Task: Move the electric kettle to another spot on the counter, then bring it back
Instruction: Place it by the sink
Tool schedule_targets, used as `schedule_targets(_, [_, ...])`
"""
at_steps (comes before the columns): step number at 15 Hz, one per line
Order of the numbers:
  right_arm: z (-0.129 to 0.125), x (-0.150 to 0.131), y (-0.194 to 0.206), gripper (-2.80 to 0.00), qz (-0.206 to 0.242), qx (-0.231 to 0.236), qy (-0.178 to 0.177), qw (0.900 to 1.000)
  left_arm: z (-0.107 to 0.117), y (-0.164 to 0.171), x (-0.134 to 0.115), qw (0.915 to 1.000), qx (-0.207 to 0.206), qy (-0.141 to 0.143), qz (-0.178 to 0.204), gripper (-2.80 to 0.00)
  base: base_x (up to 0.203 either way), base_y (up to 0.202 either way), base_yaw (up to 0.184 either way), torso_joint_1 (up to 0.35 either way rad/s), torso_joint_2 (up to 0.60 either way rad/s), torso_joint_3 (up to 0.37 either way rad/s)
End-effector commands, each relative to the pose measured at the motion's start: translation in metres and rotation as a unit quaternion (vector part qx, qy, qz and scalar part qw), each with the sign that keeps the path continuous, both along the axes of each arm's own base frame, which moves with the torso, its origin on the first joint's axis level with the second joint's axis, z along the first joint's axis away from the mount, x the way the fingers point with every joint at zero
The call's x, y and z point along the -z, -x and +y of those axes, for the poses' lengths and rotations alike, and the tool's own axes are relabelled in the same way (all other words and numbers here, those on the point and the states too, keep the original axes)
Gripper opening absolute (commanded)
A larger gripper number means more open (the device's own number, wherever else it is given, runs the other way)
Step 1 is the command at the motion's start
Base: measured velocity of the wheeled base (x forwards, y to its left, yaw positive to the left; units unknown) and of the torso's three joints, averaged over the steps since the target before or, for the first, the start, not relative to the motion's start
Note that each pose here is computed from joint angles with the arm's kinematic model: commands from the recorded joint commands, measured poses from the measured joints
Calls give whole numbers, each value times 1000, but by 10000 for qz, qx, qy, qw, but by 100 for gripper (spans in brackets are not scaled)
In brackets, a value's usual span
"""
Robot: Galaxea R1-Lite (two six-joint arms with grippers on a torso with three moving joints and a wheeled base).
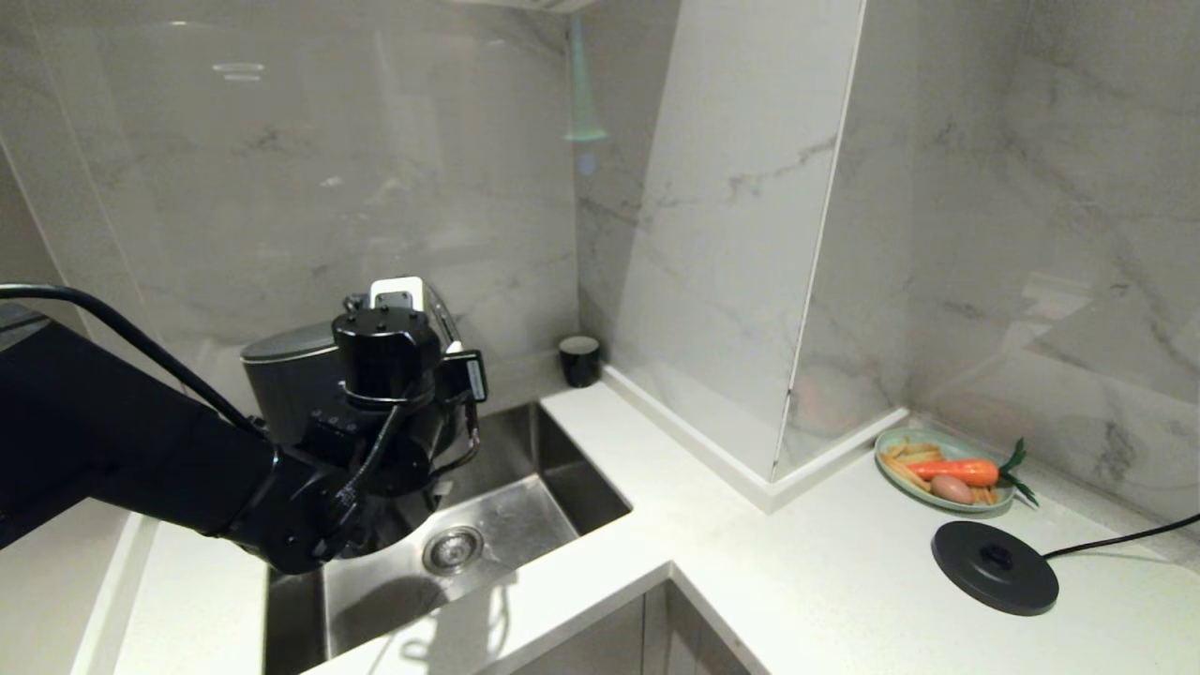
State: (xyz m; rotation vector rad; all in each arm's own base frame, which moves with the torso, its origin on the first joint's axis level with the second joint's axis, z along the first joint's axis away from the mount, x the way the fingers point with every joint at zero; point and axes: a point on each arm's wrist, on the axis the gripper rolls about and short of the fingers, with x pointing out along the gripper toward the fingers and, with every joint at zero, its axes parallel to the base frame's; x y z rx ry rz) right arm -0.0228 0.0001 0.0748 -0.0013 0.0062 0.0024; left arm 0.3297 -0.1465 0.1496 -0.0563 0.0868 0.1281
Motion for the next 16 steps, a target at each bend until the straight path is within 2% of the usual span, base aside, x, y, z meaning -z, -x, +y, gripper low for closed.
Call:
schedule_targets(1, [0, 0, 0, -280, 8, -4, 1, 10000, -20, -2, 2, 9997, 224, 7, -45, -280, 0, 0, 0, 0, 0, 0])
schedule_targets(4, [0, 0, 0, -280, 4, -4, 1, 10000, -41, 8, 1, 9985, 551, -11, -9, -280, 0, 0, 0, 0, 0, 0])
schedule_targets(6, [0, 0, 0, -280, 1, -4, 1, 10000, -63, 8, -10, 9967, 784, 96, -183, -280, 0, 0, 0, 0, 0, 0])
schedule_targets(9, [0, 0, 0, -280, 5, -4, 1, 10000, -102, -7, -14, 9947, 916, 214, -412, -280, 0, 0, 0, 0, 0, 0])
schedule_targets(13, [0, 0, 0, -280, 0, -4, 1, 10000, -153, -34, 6, 9906, 1230, 276, -538, -280, 0, 0, 0, 0, 0, 0])
schedule_targets(16, [0, 0, 0, -280, 8, -4, 1, 10000, -182, -33, 32, 9856, 1646, 172, -343, -280, 0, 0, 0, 0, 0, 0])
